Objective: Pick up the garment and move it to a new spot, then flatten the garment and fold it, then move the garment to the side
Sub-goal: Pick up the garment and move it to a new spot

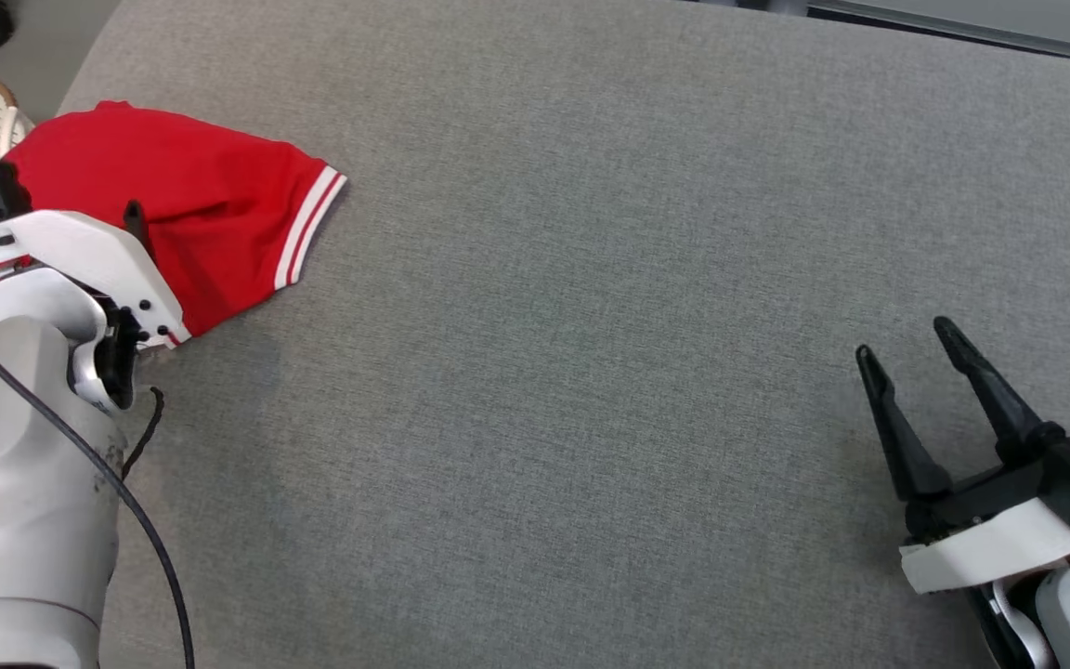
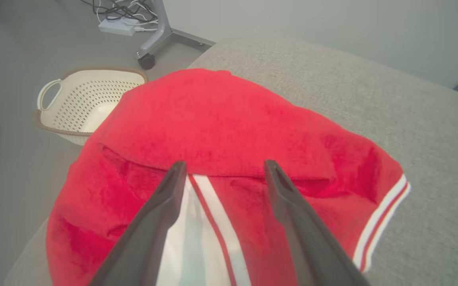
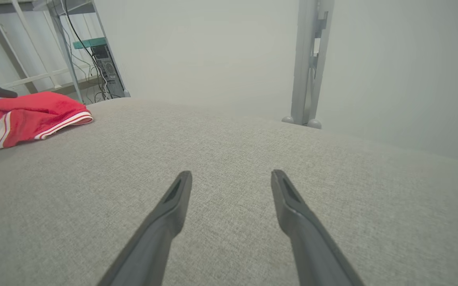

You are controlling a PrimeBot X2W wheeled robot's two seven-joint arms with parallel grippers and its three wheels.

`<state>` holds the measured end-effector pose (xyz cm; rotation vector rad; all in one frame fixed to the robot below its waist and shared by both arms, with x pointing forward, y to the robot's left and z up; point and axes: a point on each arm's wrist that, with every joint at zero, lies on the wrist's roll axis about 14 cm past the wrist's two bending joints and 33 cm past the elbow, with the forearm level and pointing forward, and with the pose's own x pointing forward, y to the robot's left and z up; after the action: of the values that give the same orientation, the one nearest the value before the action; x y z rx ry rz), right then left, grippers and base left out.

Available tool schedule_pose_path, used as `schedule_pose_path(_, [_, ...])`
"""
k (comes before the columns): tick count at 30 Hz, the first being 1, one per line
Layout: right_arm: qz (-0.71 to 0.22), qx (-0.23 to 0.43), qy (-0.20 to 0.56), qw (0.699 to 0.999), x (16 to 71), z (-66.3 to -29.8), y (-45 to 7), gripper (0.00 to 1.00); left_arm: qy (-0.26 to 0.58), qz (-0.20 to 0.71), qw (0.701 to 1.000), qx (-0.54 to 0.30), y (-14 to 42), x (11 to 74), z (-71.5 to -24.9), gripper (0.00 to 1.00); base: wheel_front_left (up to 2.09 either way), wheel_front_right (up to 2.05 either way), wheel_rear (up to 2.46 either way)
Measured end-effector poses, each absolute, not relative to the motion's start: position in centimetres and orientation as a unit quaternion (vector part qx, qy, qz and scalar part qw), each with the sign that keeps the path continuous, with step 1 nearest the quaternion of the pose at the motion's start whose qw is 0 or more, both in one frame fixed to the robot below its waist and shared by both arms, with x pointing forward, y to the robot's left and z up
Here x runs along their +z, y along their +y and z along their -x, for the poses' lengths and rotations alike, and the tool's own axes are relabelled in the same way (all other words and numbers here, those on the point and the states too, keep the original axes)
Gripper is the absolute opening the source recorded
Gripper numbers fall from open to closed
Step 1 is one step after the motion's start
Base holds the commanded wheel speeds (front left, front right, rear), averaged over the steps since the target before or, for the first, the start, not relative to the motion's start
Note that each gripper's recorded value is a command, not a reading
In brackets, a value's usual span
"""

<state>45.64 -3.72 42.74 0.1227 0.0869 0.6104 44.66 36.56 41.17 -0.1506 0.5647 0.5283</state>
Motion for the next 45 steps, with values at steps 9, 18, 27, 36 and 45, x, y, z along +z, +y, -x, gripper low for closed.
schedule_pose_path(9, [-0.082,0.24,0.017,0.967,43.9,-47.7,-6.1,1.0,0.43,0.087,0.866,0.24,35.5,35.3,-43.0,1.0,0.0,0.0,0.0])
schedule_pose_path(18, [-0.078,0.215,0.009,0.973,44.4,-47.9,-7.6,1.0,0.424,0.1,0.868,0.24,35.1,33.8,-43.5,0.44,0.0,0.0,0.0])
schedule_pose_path(27, [-0.076,0.202,-0.004,0.976,46.0,-47.0,-8.3,1.0,0.275,0.14,0.934,0.181,32.3,37.9,-47.1,0.0,0.0,0.0,0.0])
schedule_pose_path(36, [-0.095,0.199,-0.017,0.975,48.5,-44.2,-7.4,1.0,0.062,0.118,0.983,0.126,31.2,48.9,-50.1,0.0,0.0,0.0,0.0])
schedule_pose_path(45, [-0.096,0.157,-0.044,0.982,51.2,-40.6,-10.0,1.0,-0.076,0.094,0.992,0.039,26.5,59.4,-50.3,0.0,0.0,0.0,0.0])
